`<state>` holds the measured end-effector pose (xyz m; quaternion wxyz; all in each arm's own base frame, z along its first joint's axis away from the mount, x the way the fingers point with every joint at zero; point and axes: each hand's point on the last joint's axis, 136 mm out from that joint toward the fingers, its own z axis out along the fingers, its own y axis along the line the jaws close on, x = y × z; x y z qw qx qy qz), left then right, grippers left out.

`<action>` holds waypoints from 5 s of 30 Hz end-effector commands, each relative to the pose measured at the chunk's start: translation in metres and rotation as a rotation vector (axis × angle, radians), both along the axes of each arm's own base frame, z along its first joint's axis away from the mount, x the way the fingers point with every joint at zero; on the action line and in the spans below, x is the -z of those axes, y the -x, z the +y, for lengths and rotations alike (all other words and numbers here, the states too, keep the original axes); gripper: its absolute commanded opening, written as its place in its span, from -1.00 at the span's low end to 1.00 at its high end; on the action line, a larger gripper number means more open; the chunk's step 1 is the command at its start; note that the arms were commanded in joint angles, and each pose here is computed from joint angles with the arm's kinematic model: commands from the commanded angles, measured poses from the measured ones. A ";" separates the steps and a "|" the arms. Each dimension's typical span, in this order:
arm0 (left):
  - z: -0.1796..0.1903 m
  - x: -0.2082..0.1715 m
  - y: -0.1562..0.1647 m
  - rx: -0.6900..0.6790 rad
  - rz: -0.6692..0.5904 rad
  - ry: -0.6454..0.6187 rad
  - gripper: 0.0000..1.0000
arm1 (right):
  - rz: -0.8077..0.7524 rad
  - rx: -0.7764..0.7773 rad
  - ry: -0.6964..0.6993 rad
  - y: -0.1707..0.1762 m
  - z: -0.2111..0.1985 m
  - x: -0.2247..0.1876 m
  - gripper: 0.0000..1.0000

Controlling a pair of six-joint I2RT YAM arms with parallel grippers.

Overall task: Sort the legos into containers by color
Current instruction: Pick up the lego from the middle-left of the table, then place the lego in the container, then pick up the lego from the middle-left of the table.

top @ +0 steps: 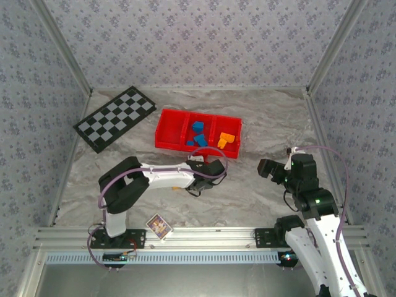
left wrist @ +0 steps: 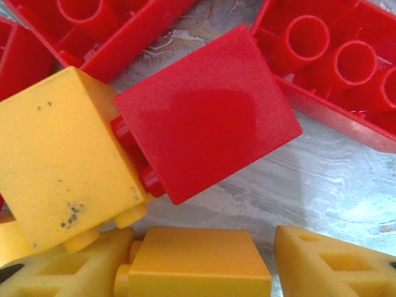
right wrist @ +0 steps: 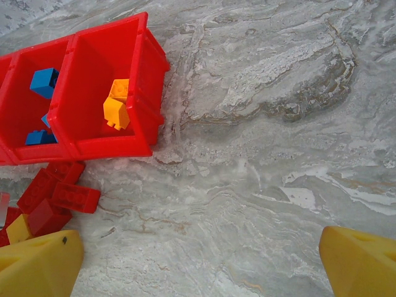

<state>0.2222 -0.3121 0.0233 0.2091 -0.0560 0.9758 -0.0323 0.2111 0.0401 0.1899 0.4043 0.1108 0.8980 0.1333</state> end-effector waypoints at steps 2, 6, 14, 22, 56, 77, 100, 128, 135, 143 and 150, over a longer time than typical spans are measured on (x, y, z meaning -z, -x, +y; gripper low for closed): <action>-0.009 0.001 -0.003 0.001 0.010 0.030 0.07 | -0.016 -0.014 -0.001 -0.001 0.002 -0.004 1.00; -0.010 -0.001 -0.002 0.012 0.004 0.043 -0.14 | -0.013 -0.012 -0.001 -0.001 0.002 -0.003 1.00; -0.011 -0.040 -0.004 0.059 -0.082 0.070 -0.38 | -0.015 -0.009 0.002 0.000 0.001 -0.003 1.00; -0.019 -0.112 -0.038 0.173 -0.232 0.044 -0.40 | -0.019 0.003 0.005 -0.001 -0.001 -0.004 1.00; -0.132 -0.146 -0.222 0.357 -0.394 0.081 0.48 | -0.031 -0.011 -0.001 0.001 0.001 -0.007 1.00; -0.008 -0.186 -0.115 0.340 -0.394 0.075 0.99 | -0.033 -0.020 0.001 0.002 0.003 -0.007 1.00; 0.098 -0.076 0.031 0.454 -0.053 -0.110 0.97 | -0.020 -0.024 0.004 0.002 0.006 -0.003 1.00; 0.086 -0.013 -0.002 0.524 0.163 -0.019 0.85 | -0.016 -0.023 0.026 0.004 0.004 -0.004 1.00; 0.074 -0.004 -0.008 0.569 0.202 0.000 0.76 | -0.017 -0.023 0.032 0.004 0.004 -0.004 1.00; 0.071 0.005 0.000 0.585 0.263 0.018 0.63 | -0.017 -0.022 0.034 0.004 0.003 -0.004 1.00; 0.069 0.003 0.016 0.593 0.290 0.054 0.57 | -0.018 -0.020 0.033 0.003 0.004 -0.003 1.00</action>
